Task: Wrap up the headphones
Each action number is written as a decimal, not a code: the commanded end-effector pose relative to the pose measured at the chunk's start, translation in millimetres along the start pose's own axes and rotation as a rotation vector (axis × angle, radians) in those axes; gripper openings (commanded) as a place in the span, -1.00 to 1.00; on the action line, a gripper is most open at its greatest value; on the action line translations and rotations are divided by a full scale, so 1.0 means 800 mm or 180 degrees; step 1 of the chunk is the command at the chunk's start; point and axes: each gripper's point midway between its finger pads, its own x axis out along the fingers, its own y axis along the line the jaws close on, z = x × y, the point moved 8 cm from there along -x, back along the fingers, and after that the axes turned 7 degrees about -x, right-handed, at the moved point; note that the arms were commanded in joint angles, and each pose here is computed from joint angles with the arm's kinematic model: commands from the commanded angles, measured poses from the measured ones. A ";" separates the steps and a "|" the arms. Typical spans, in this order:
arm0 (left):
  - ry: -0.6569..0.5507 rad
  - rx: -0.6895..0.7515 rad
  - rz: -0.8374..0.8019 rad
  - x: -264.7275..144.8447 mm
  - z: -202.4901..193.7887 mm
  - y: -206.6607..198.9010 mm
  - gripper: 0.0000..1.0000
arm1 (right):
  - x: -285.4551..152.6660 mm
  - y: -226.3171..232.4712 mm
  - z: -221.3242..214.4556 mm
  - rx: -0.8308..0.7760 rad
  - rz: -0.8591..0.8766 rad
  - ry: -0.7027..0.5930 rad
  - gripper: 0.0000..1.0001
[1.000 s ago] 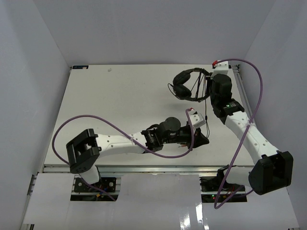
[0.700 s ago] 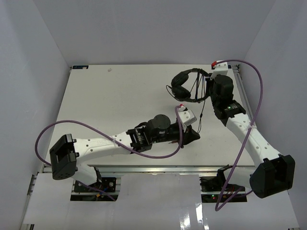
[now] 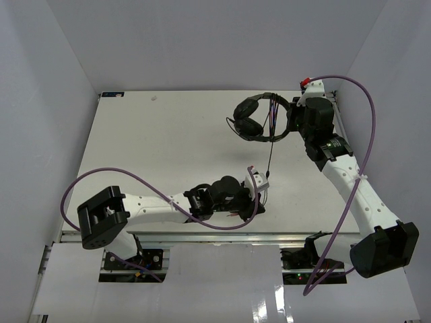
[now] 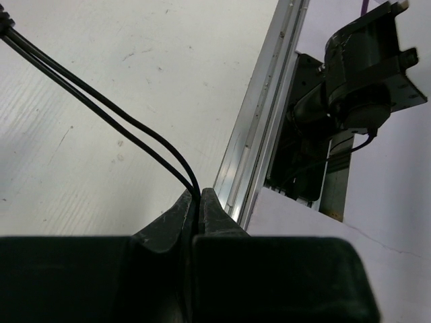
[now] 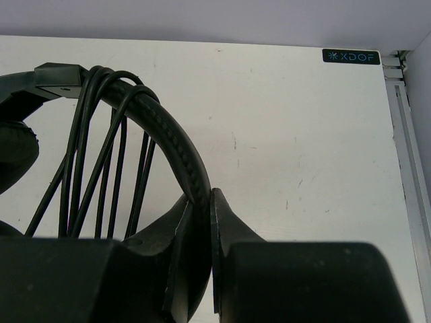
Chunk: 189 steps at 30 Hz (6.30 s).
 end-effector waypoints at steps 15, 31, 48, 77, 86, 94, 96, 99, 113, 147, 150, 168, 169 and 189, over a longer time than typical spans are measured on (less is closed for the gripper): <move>0.0022 0.0392 -0.0182 -0.073 0.080 -0.054 -0.91 | 0.007 -0.038 0.011 -0.0390 -0.0674 -0.0645 -0.85; -0.0312 0.0992 -0.0046 -0.083 0.187 -0.069 -0.89 | -0.001 -0.012 -0.039 -0.0711 -0.0545 -0.0508 -0.85; -0.0390 0.1285 0.0156 -0.074 0.274 0.004 -0.89 | -0.027 0.015 -0.059 -0.1064 -0.0341 -0.0550 -0.85; -0.0672 0.1337 0.0962 -0.172 0.288 0.098 -0.93 | -0.068 0.072 -0.069 -0.1889 0.1753 -0.0587 -0.85; -0.0707 0.1243 0.1169 -0.188 0.273 0.139 -0.94 | -0.077 0.078 -0.071 -0.2022 0.2062 -0.0624 -0.85; -0.0705 0.1265 0.1343 -0.195 0.243 0.173 -0.95 | -0.091 0.088 -0.056 -0.1919 0.2385 -0.0698 -0.85; -0.0784 0.1284 0.1380 -0.197 0.235 0.181 -0.93 | -0.095 0.090 -0.051 -0.1884 0.2454 -0.0719 -0.85; -0.0907 0.1275 0.1423 -0.200 0.221 0.192 -0.78 | -0.101 0.093 -0.046 -0.1817 0.2563 -0.0725 -0.85; -0.0989 0.0852 0.1031 -0.192 0.164 0.194 0.31 | -0.089 0.097 -0.046 -0.1561 0.2527 -0.0531 -0.85; -0.2009 -0.0195 0.1457 -0.348 0.040 0.059 0.96 | 0.193 0.156 -0.153 -0.0849 0.1108 0.0917 -0.85; -0.2013 -0.0241 0.1489 -0.349 0.032 0.059 0.96 | 0.202 0.159 -0.162 -0.0892 0.1039 0.0907 -0.85; -0.1975 -0.0310 0.1465 -0.344 0.016 0.063 0.96 | 0.194 0.142 -0.214 -0.1155 0.1063 0.1224 0.54; -0.1976 -0.0310 0.1462 -0.344 0.016 0.062 0.96 | 0.192 0.140 -0.212 -0.1164 0.1058 0.1218 0.62; -0.2009 -0.0311 0.1471 -0.349 0.020 0.058 0.96 | 0.137 0.096 -0.116 -0.1209 0.0747 0.0755 0.94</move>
